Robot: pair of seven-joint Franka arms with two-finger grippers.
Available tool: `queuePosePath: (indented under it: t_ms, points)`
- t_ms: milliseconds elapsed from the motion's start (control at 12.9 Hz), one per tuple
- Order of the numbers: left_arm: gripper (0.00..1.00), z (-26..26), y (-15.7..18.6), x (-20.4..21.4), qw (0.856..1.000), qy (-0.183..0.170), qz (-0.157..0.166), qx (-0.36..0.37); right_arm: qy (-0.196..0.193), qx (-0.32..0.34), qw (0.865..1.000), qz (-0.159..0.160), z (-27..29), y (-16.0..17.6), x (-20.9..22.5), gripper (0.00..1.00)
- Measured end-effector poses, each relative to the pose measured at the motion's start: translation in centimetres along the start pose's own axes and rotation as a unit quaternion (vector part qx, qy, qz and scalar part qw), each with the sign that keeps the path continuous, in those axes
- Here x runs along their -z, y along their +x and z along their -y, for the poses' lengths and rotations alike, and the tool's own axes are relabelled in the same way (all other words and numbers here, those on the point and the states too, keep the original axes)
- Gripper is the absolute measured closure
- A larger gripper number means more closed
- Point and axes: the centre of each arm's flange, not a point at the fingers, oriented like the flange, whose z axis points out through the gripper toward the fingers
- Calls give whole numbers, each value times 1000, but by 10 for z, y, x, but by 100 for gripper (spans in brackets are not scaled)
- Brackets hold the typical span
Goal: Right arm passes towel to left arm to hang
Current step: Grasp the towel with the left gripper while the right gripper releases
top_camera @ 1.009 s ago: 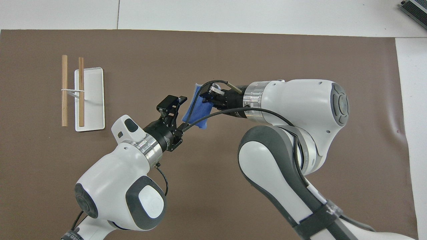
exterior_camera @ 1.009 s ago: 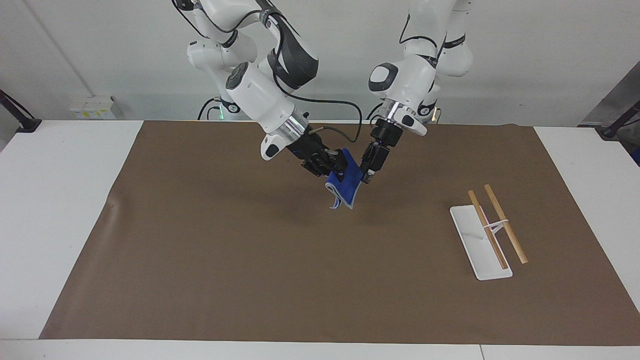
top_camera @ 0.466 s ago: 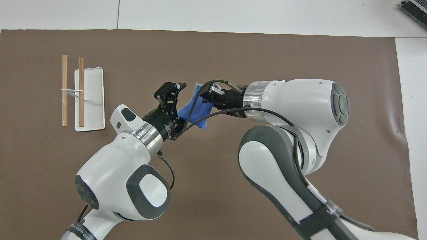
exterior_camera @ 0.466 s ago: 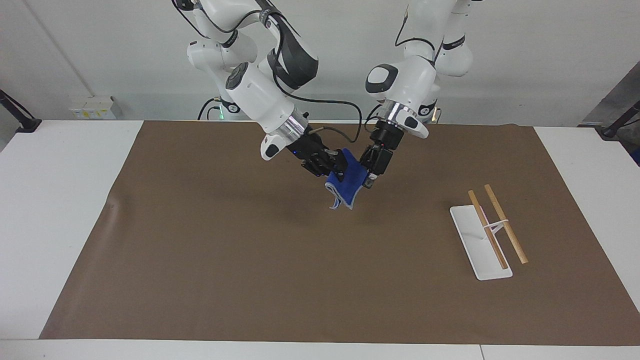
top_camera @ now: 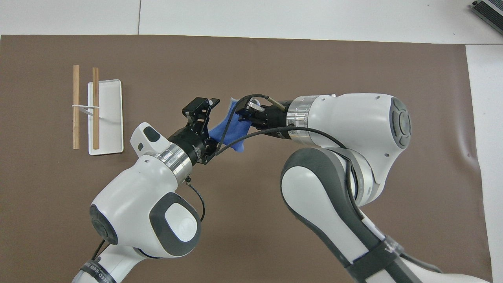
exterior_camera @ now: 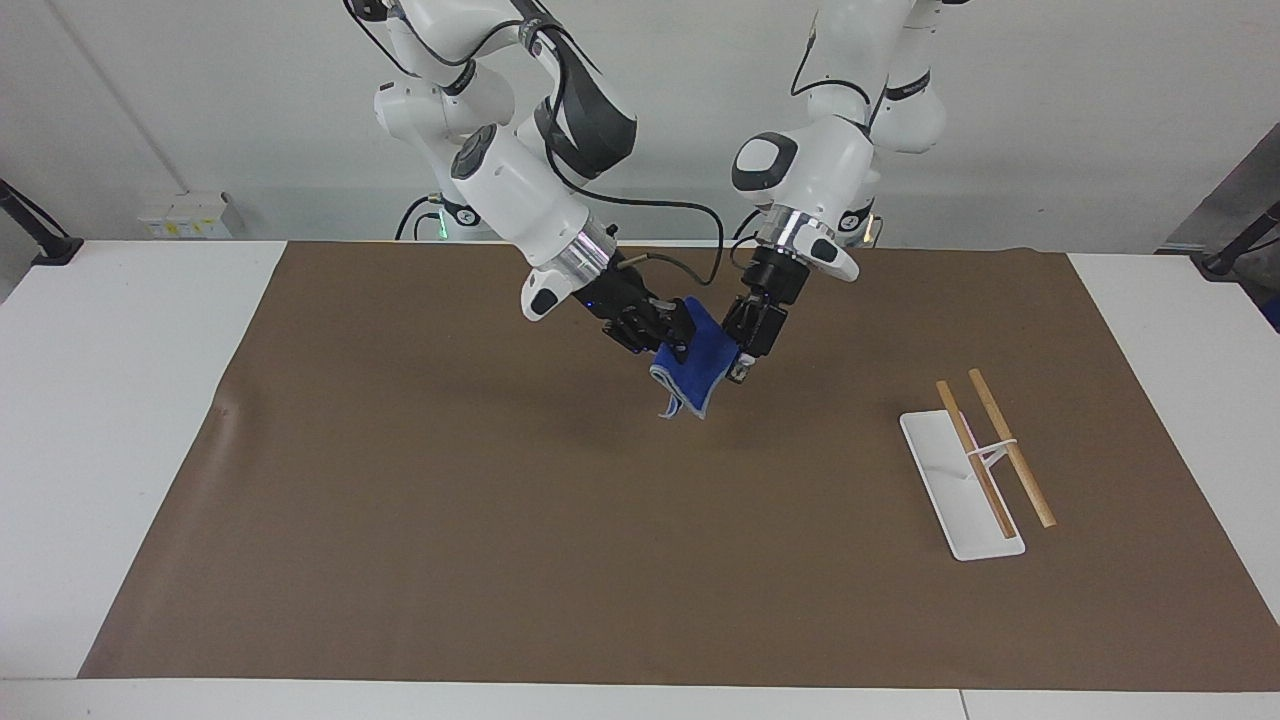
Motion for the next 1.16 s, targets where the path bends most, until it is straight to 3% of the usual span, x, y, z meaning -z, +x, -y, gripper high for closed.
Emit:
queuePosePath:
  t_ms: [466, 543, 853, 1009, 1164]
  points:
    - [89, 4, 1, -2, 1000, 9, 2, -18, 0, 0, 1000, 0, 0, 0, 0, 89]
    - [98, 4, 2, -2, 1000, 9, 2, -18, 0, 0, 1000, 0, 0, 0, 0, 89]
    - [98, 1, 10, -2, 999, 7, -4, -34, 0, -1, 1000, -1, 0, 1, 0, 88]
    - [98, -4, 24, -1, 999, 4, -14, -34, -2, -3, 1000, 0, -3, 3, 2, 82]
    - [98, -11, 46, 1, 999, 3, -27, -41, -7, -13, 1000, 2, -12, 15, 8, 62]
